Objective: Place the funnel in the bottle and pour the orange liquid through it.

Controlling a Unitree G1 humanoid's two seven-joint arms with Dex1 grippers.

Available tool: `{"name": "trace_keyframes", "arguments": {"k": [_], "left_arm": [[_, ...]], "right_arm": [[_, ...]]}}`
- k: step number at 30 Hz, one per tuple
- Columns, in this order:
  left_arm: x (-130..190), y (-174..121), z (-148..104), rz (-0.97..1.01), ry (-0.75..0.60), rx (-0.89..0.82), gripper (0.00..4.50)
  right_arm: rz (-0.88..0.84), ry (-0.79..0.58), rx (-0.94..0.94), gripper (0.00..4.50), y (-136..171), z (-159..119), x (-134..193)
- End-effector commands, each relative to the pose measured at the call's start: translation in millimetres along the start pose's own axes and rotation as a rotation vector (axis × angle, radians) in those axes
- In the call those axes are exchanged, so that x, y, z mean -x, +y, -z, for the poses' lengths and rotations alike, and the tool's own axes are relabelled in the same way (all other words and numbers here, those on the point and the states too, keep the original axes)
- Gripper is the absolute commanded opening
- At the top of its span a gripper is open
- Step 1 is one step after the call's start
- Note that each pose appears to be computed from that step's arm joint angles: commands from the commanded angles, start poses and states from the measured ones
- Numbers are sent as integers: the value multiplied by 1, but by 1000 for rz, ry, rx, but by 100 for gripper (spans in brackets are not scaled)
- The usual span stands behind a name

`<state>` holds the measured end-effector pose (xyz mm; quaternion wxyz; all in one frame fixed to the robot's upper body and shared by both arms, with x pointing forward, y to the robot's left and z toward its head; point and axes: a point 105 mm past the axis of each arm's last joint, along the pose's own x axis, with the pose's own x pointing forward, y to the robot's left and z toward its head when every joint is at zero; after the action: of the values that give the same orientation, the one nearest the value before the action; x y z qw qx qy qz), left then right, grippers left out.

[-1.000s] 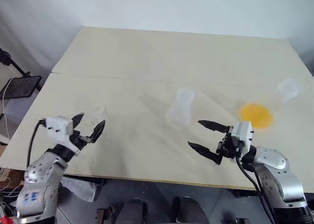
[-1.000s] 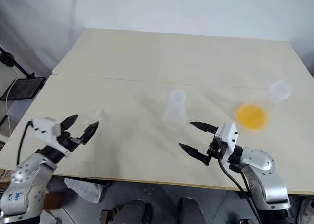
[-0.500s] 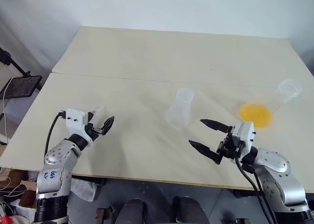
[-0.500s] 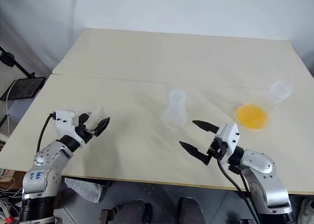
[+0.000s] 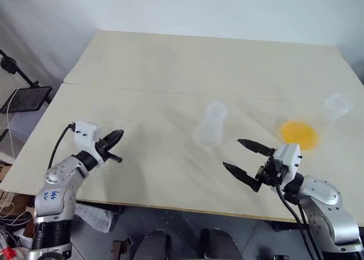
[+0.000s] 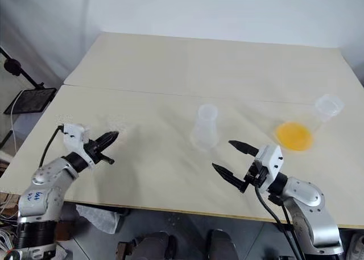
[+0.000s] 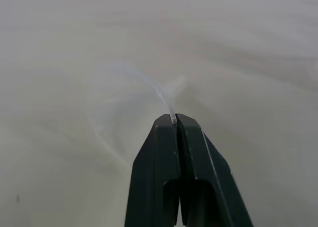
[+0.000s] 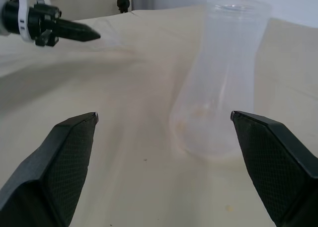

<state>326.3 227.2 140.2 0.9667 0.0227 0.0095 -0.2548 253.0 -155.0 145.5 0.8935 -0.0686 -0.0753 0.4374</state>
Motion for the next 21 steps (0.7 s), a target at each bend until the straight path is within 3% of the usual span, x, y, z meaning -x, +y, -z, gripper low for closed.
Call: {"name": "trace_keyframes", "arguments": {"k": [1, 6, 8, 15, 21], "left_arm": [[1, -4, -33, 129, -88, -66, 13], [-13, -20, -72, 375, -101, -242, 13], [-21, -29, -80, 478, -66, -385, 13], [-70, -69, -141, 769, -161, -621, 13], [-105, -106, -163, 954, -171, -768, 13]], "right_arm": [[36, -29, 65, 450, -3, -15, 6], [88, -17, 71, 450, -2, -16, 16], [110, -12, 72, 450, -1, -16, 19], [211, 19, 67, 450, 1, -15, 40], [284, 55, 65, 450, 5, -16, 61]]}}
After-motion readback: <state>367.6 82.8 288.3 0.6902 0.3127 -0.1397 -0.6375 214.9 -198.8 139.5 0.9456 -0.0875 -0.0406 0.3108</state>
